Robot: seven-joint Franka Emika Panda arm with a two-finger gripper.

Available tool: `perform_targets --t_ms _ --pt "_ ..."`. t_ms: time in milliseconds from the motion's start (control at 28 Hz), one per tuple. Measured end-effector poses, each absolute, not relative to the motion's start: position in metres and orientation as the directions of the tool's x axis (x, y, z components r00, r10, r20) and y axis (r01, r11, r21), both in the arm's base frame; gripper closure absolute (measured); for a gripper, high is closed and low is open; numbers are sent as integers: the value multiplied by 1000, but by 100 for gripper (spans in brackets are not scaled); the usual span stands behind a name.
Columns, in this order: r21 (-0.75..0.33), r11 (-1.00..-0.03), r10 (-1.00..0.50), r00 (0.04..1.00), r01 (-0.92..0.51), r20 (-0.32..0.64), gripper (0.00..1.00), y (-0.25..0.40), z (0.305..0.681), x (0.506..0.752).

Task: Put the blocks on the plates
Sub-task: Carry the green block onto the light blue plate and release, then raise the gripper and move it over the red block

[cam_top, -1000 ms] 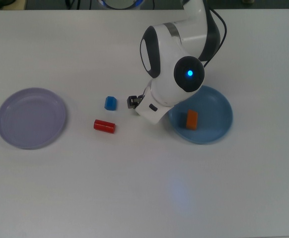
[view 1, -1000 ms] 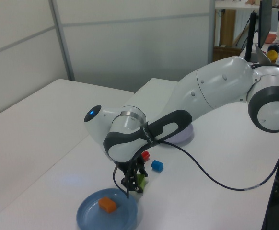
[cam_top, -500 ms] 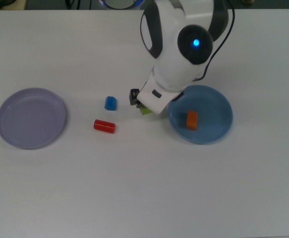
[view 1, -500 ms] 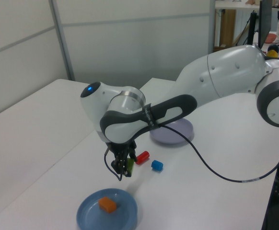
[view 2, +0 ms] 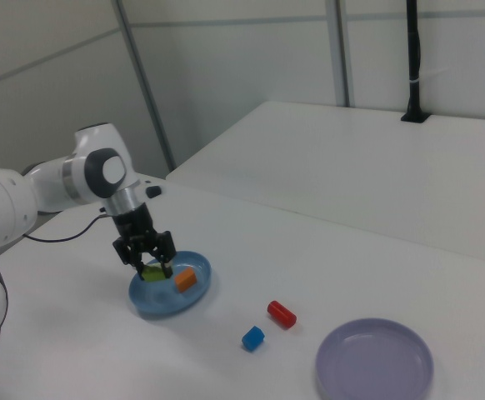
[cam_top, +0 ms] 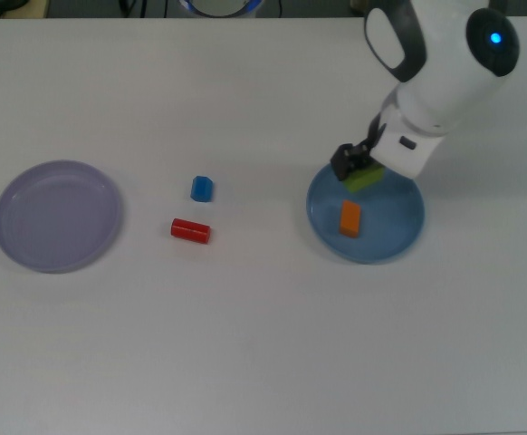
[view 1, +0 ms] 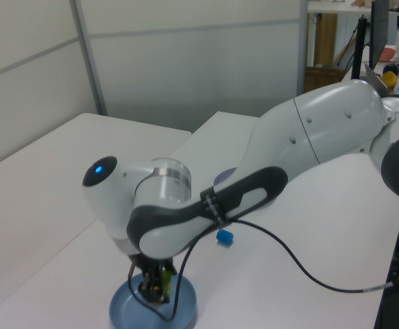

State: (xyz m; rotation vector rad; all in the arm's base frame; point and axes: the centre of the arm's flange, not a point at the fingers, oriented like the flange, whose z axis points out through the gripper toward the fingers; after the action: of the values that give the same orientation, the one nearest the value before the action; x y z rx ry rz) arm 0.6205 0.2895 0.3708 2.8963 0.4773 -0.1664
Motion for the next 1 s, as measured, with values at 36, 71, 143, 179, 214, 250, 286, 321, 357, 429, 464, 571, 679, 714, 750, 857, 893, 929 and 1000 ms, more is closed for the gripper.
perform_targets --t_ms 36,71,143,179,214,250,286,321,357,429,464,571,679,714,750,857,893,929,1000 --pt "177 -928 309 942 329 -128 30 296 369 620" --pt "175 -928 312 943 328 -112 30 300 368 620" --pt "177 -927 318 943 330 -92 30 306 362 620" --pt "182 -927 317 944 329 -89 30 307 357 621" --pt "191 -925 315 945 327 -90 30 307 351 621" --pt "197 -924 314 945 327 -92 30 306 346 622" --pt "204 -923 313 945 326 -96 30 305 340 622" --pt "209 -922 311 945 325 -100 30 304 334 623" --pt "214 -921 309 945 325 -106 30 303 329 623" --pt "218 -921 306 945 324 -116 33 301 321 624" --pt "218 -921 304 945 323 -118 33 301 320 624" --pt "219 -921 302 946 321 -116 23 300 320 625" --pt "220 -923 299 948 317 -109 15 299 324 626" --pt "220 -923 298 949 314 -105 11 298 326 627" --pt "220 -924 296 950 312 -100 7 298 329 628" --pt "221 -930 285 955 295 -77 0 293 343 633" --pt "220 -932 278 958 287 -69 0 289 349 634" --pt "219 -935 270 961 278 -64 0 285 354 635" --pt "221 -942 247 967 253 -58 0 272 368 639"
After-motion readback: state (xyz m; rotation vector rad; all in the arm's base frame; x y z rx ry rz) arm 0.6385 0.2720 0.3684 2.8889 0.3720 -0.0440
